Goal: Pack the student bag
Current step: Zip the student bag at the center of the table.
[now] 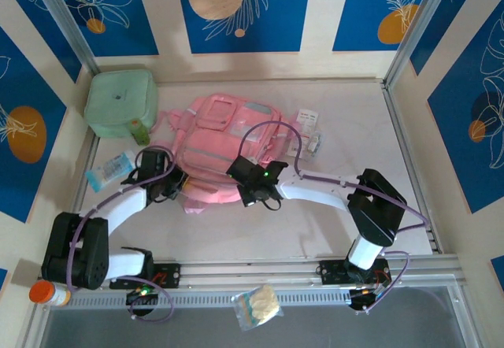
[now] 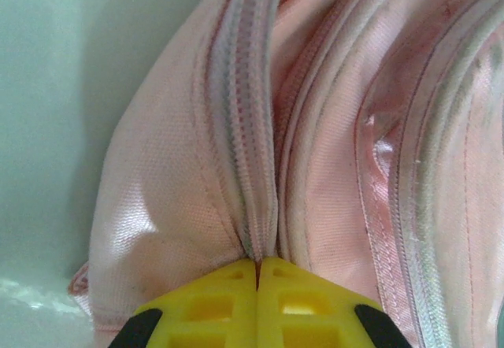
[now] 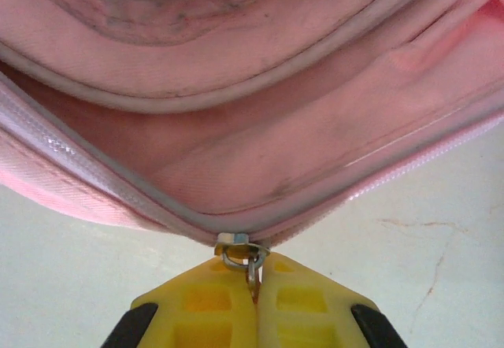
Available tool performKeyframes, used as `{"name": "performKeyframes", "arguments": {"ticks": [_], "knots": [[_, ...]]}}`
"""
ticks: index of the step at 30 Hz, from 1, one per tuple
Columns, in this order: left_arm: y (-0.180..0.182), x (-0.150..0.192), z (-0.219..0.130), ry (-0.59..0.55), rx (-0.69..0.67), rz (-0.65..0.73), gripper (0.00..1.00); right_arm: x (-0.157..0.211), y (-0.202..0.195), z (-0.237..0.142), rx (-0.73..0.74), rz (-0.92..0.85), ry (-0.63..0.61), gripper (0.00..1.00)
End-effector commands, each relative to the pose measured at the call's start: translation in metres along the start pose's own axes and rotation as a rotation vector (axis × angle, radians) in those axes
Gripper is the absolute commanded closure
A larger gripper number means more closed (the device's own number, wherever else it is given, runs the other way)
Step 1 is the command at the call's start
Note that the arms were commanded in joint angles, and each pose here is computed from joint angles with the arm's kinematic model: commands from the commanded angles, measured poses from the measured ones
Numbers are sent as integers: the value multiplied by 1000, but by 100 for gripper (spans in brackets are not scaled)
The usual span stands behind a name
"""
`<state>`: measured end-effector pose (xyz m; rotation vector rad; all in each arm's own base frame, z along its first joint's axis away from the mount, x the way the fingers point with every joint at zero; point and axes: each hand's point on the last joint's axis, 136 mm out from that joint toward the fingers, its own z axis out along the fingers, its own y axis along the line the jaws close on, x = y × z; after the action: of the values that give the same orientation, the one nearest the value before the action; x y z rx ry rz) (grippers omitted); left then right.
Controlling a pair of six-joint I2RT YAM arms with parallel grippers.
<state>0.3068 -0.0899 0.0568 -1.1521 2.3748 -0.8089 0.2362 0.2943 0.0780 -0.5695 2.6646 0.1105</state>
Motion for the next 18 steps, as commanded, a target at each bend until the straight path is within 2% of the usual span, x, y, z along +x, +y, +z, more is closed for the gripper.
{"name": "performKeyframes", "arguments": {"ticks": [1,2,5,7,10,12,18], "knots": [[13,-28,-5,-62,-80,59,100,3,11,-12,-30,-69,20,100],[5,-28,-7,-55,-55,80,100,0,20,-14,-45,-81,9,100],[-5,-26,-18,-47,-36,114,86,-8,34,-19,-87,-54,6,100],[-6,-29,-34,-82,-54,132,74,-9,35,-18,-86,-38,11,100],[-14,-18,-54,-99,-25,157,61,-8,34,-17,-82,-37,7,100],[-18,-1,-63,-84,-4,148,55,-5,31,-15,-79,-34,10,100],[-25,62,-66,-28,69,83,45,3,30,-8,-86,-19,25,100]]}}
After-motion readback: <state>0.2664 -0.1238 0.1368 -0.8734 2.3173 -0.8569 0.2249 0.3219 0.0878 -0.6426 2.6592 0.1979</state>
